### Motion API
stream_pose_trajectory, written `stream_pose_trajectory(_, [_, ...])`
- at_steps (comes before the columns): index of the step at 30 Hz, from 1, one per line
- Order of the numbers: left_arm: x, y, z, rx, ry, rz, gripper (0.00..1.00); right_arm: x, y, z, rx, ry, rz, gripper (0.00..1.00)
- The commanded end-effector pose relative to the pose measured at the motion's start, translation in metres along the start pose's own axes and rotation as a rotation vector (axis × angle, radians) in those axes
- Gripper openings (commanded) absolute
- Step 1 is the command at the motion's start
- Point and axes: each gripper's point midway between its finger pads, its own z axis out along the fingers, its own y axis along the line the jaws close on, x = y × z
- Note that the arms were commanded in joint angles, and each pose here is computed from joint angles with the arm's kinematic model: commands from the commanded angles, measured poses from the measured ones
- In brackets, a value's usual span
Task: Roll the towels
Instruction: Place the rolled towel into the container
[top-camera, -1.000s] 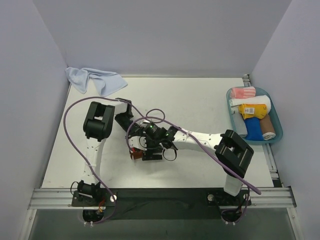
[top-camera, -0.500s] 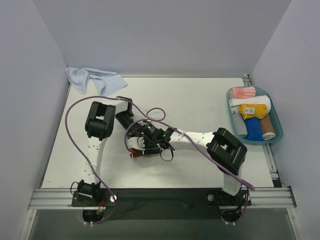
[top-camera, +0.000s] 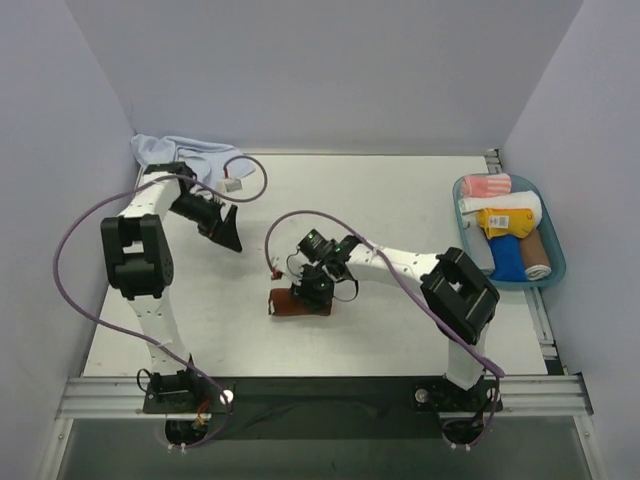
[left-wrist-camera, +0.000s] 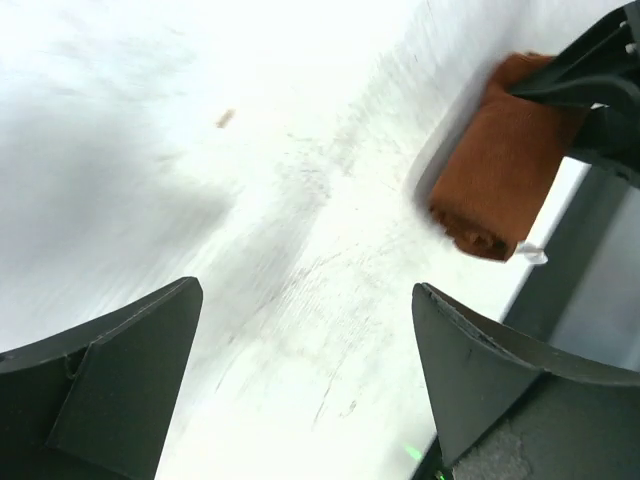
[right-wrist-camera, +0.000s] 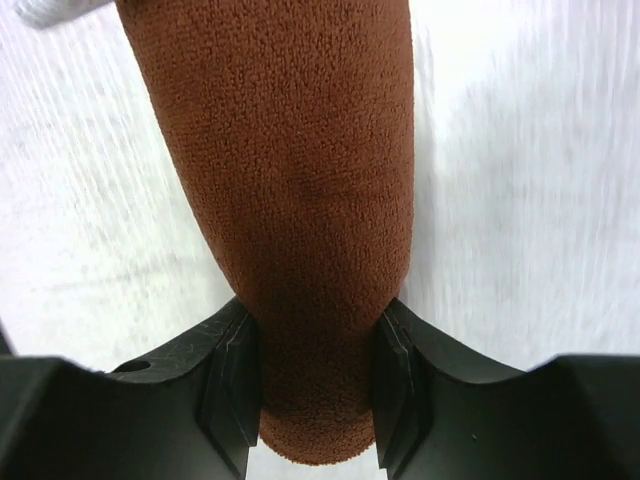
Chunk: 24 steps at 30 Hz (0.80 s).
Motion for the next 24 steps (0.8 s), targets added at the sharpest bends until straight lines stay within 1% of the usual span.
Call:
stream_pose_trajectory(1, [-0.044, -0.016, -0.056, -0.211, -0.195, 0.181, 0.97, 0.043, 0.024, -0.028, -0.124, 0.112, 0.315, 0.00])
stream_pose_trajectory(2, [-0.047, -0.029, -0.068, -0.246, -0.228, 0.214, 0.97, 0.041, 0.021, -0.038, -0.115, 0.092, 0.347, 0.00])
stream_pose_trajectory(3, [-0.042, -0.034, -0.066, -0.243, -0.235, 0.208, 0.97, 0.044, 0.012, -0.046, -0.101, 0.075, 0.411, 0.00])
stream_pose_trajectory(5, [-0.046, -0.043, -0.070, -0.278, -0.270, 0.210, 0.97, 0.046, 0.004, -0.063, -0.077, 0.049, 0.470, 0.00])
stream_pose_trajectory(6, [-0.048, -0.053, -0.076, -0.321, -0.282, 0.230, 0.97, 0.048, 0.000, -0.070, -0.064, 0.037, 0.499, 0.00])
stream_pose_trajectory(7, [-0.047, -0.054, -0.074, -0.341, -0.294, 0.235, 0.97, 0.056, -0.009, -0.080, -0.045, 0.024, 0.559, 0.00])
stream_pose_trajectory(8, [-0.049, -0.058, -0.076, -0.364, -0.315, 0.214, 0.97, 0.058, -0.012, -0.094, -0.025, 0.002, 0.582, 0.00])
stream_pose_trajectory(9, [-0.051, -0.065, -0.089, -0.427, -0.353, 0.225, 0.97, 0.065, -0.013, -0.101, -0.014, -0.001, 0.610, 0.00])
stream_pose_trajectory(10, [-0.056, -0.062, -0.094, -0.472, -0.405, 0.198, 0.97, 0.075, -0.023, -0.113, 0.018, -0.017, 0.657, 0.00])
stream_pose_trajectory(11, [-0.063, -0.080, -0.100, -0.498, -0.441, 0.252, 0.97, 0.081, -0.023, -0.129, 0.039, -0.031, 0.681, 0.00])
stream_pose_trajectory(12, [-0.066, -0.081, -0.108, -0.551, -0.464, 0.256, 0.97, 0.087, -0.025, -0.138, 0.053, -0.044, 0.708, 0.00])
stream_pose_trajectory(13, [-0.075, -0.085, -0.117, -0.583, -0.520, 0.253, 0.97, 0.101, -0.034, -0.158, 0.098, -0.079, 0.767, 0.00])
stream_pose_trajectory(15, [-0.080, -0.102, -0.131, -0.603, -0.585, 0.277, 0.97, 0.121, -0.034, -0.177, 0.132, -0.091, 0.838, 0.00])
stream_pose_trajectory(16, [-0.081, -0.108, -0.132, -0.595, -0.592, 0.287, 0.97, 0.126, -0.035, -0.192, 0.173, -0.118, 0.851, 0.00])
stream_pose_trajectory(17, [-0.082, -0.116, -0.135, -0.594, -0.607, 0.300, 0.97, 0.148, -0.038, -0.208, 0.213, -0.113, 0.918, 0.00])
stream_pose_trajectory(19, [-0.083, -0.127, -0.129, -0.575, -0.602, 0.322, 0.97, 0.164, -0.040, -0.233, 0.282, -0.132, 0.949, 0.00])
stream_pose_trajectory(20, [-0.083, -0.132, -0.128, -0.574, -0.601, 0.332, 0.97, 0.189, -0.040, -0.248, 0.325, -0.117, 1.005, 0.00])
stream_pose_trajectory(22, [-0.082, -0.136, -0.122, -0.574, -0.586, 0.336, 0.97, 0.212, -0.039, -0.267, 0.381, -0.105, 1.049, 0.00])
stream_pose_trajectory(23, [-0.083, -0.139, -0.116, -0.577, -0.573, 0.341, 0.97, 0.235, -0.039, -0.283, 0.427, -0.086, 1.084, 0.00])
stream_pose_trajectory(24, [-0.083, -0.142, -0.113, -0.572, -0.568, 0.345, 0.97, 0.247, -0.038, -0.291, 0.448, -0.078, 1.114, 0.00])
